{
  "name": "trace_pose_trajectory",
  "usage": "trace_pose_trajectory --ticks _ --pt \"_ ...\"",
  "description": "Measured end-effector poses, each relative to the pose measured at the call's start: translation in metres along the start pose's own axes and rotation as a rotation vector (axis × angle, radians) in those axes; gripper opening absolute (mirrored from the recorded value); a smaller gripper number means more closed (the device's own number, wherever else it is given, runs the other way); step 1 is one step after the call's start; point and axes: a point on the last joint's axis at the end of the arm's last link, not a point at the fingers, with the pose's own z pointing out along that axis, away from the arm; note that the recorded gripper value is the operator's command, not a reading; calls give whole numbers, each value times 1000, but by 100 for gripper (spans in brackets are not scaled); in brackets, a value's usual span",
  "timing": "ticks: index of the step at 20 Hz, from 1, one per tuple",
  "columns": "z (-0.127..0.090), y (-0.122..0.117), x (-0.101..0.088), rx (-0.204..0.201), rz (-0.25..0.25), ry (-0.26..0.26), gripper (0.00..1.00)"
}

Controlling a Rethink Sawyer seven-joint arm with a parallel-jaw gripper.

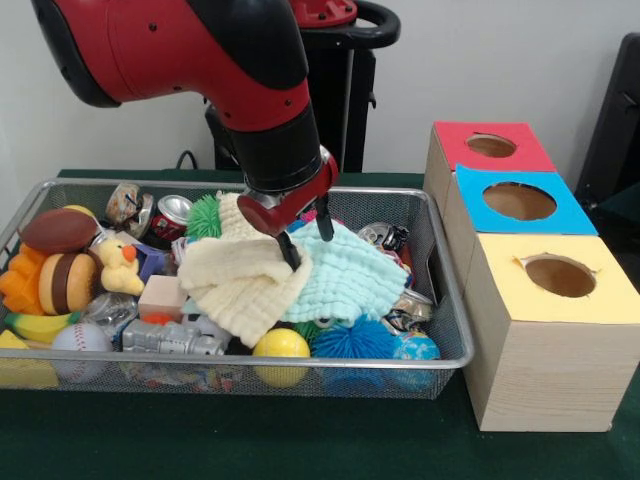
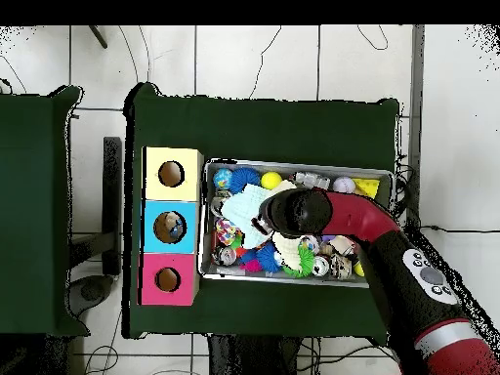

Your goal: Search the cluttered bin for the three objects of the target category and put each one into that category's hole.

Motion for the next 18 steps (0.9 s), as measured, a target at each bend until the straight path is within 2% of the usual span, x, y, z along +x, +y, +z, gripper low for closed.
trace_pose_trajectory --ticks 1,6,11,18 --pt "-9 -4 -1 16 1 -2 100" --pt "-26 -10 -2 51 -1 -4 100" --pt "-33 -17 -5 78 -5 -6 100" --pt "-23 -37 -1 140 -31 12 100"
